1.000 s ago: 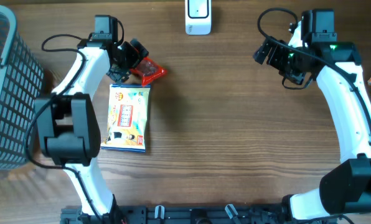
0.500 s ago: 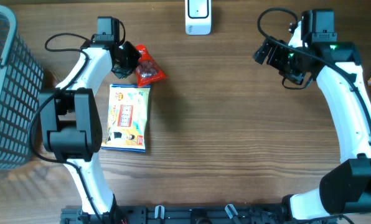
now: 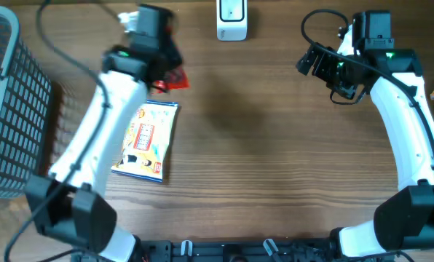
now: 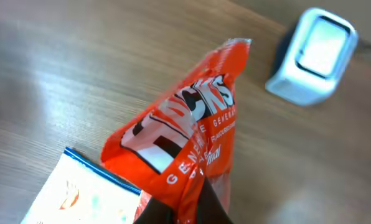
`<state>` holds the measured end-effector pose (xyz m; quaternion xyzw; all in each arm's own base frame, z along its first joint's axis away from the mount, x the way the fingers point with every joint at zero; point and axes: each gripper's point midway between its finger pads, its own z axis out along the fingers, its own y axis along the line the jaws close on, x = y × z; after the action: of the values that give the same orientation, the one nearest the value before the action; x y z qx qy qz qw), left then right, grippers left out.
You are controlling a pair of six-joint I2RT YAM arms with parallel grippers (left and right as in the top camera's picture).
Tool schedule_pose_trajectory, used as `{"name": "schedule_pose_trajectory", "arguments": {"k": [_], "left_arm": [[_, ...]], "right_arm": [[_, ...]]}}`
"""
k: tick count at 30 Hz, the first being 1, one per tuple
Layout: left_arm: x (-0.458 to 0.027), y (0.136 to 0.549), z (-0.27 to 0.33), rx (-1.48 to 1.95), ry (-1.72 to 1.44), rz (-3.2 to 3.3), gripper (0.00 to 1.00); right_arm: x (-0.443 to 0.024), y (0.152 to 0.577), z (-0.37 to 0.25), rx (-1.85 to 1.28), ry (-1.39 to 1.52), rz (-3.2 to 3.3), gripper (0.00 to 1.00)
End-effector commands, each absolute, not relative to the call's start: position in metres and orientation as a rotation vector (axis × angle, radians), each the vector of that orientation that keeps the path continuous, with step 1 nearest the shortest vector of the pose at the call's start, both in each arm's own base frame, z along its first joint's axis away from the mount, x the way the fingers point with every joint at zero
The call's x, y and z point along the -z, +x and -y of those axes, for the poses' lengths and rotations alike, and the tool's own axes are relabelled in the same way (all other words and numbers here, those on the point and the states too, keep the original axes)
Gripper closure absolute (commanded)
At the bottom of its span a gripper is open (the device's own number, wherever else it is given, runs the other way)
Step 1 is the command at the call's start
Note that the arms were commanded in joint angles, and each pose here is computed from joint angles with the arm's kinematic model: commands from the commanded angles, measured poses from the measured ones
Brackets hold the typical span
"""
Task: Scan the item barcode
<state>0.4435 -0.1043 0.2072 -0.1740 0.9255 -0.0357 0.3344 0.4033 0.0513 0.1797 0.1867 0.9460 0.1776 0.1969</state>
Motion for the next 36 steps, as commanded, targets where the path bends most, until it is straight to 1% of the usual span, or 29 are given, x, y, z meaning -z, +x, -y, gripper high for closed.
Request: {"name": "schedule_pose_trajectory", "arguments": {"k": [1, 3, 5, 9, 13, 14, 15, 16, 17, 21, 22, 27, 31, 33, 34, 36], "left_arm": [[-0.198, 0.427, 0.133, -0.272, -0.263, -2.362, 0.96], [-0.176, 0.414, 0.166, -0.408, -0.125, -2.357, 0.96], [-0.154, 0.407, 0.187, -0.463, -0.039, -2.376, 0.96], [-0.105, 0.389, 0.216, -0.508, 0.022, -2.442, 0.96], [-0.083, 0.368, 0.247, -0.515, 0.146, -2.461, 0.96], [-0.082, 0.363, 0.255, -0.503, 0.171, -2.459, 0.95], [-0.081, 0.358, 0.262, -0.485, 0.189, -2.465, 0.87], [-0.078, 0.353, 0.268, -0.453, 0.207, -2.490, 0.83], [-0.071, 0.344, 0.278, -0.388, 0.232, -2.545, 0.83], [-0.047, 0.306, 0.315, -0.084, 0.309, -2.791, 0.93], [-0.044, 0.297, 0.322, -0.015, 0.323, -2.838, 0.96], [-0.041, 0.273, 0.340, 0.167, 0.364, -2.958, 0.96], [-0.042, 0.245, 0.359, 0.380, 0.421, -3.078, 0.96], [-0.049, 0.240, 0.361, 0.420, 0.425, -3.089, 0.96], [-0.054, 0.241, 0.359, 0.427, 0.420, -3.082, 0.95], [-0.075, 0.243, 0.358, 0.477, 0.409, -3.051, 0.85]], "right_arm": [[-0.175, 0.404, -0.050, -0.481, 0.537, -2.658, 0.00], [-0.175, 0.404, -0.050, -0.481, 0.538, -2.659, 0.00], [-0.175, 0.404, -0.050, -0.481, 0.538, -2.659, 0.00], [-0.175, 0.404, -0.050, -0.481, 0.538, -2.659, 0.01], [-0.175, 0.404, -0.050, -0.481, 0.538, -2.659, 0.00], [-0.175, 0.404, -0.050, -0.481, 0.538, -2.659, 0.00], [-0.175, 0.404, -0.050, -0.481, 0.538, -2.659, 0.00], [-0.175, 0.404, -0.050, -0.481, 0.538, -2.659, 0.00], [-0.175, 0.404, -0.050, -0.481, 0.538, -2.659, 0.00], [-0.175, 0.404, -0.050, -0.481, 0.538, -2.659, 0.00], [-0.175, 0.404, -0.050, -0.481, 0.538, -2.659, 0.00], [-0.175, 0.404, -0.050, -0.481, 0.538, -2.659, 0.00], [-0.175, 0.404, -0.050, -0.481, 0.538, -2.659, 0.00], [-0.175, 0.404, -0.050, -0.481, 0.538, -2.659, 0.00], [-0.175, 0.404, -0.050, -0.481, 0.538, -2.659, 0.00], [-0.175, 0.404, -0.050, -0.481, 0.538, -2.659, 0.00]]}}
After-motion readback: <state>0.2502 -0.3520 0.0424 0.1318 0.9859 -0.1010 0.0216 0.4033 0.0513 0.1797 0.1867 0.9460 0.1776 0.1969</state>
